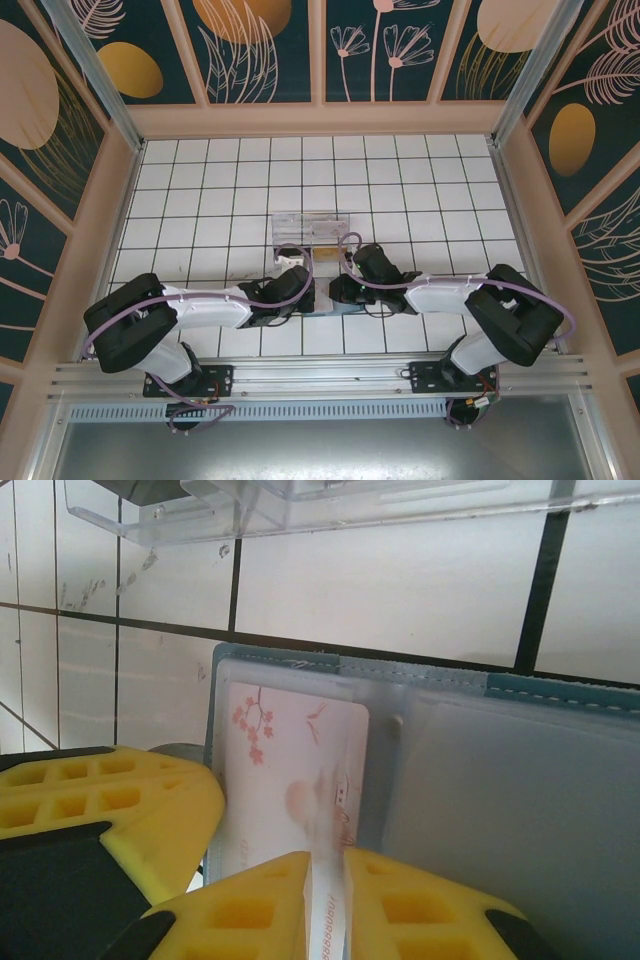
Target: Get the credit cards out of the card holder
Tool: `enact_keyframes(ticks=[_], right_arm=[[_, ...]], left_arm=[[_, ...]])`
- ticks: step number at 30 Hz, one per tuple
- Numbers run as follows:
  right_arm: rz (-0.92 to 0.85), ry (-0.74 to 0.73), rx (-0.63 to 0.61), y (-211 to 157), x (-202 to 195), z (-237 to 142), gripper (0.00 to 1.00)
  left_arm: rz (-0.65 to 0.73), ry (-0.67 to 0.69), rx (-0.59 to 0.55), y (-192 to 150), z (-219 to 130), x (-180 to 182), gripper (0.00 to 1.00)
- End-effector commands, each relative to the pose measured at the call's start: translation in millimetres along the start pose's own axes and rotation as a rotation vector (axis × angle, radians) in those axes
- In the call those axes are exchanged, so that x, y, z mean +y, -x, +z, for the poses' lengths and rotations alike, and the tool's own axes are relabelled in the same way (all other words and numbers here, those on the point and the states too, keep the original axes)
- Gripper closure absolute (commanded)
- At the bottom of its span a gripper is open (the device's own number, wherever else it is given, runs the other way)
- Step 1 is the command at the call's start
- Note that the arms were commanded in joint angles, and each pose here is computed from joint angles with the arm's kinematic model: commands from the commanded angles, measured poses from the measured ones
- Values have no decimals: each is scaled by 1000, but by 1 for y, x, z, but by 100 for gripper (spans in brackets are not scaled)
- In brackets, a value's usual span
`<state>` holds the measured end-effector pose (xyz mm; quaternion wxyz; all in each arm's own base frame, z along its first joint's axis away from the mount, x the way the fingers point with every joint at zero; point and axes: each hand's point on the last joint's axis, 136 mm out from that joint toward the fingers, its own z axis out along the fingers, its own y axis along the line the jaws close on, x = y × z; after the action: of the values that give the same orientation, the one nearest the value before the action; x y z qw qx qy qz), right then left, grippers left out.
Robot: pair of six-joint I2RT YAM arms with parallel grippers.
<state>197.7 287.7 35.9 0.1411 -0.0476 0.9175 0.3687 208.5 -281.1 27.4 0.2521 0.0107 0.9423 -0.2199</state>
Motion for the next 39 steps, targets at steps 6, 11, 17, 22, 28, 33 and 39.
enact_keyframes(ticks=[6,11,17,22,28,33,39], right_arm=[[26,-28,28,-1,-2,8,81],[33,-73,11,2,-9,5,76],[21,-32,27,0,-1,6,77],[32,-18,32,-1,0,9,93],[33,-41,-2,5,-5,-1,100],[56,-53,-30,9,-15,-11,100],[64,-61,-38,11,-21,-16,100]], left_arm=[[2,57,34,-10,4,14,100],[-1,56,33,-11,4,15,100],[-4,46,37,-13,6,14,100],[-4,44,38,-13,6,13,100],[-2,65,36,-14,5,19,100],[0,95,31,-14,3,27,100],[1,101,27,-14,2,29,100]])
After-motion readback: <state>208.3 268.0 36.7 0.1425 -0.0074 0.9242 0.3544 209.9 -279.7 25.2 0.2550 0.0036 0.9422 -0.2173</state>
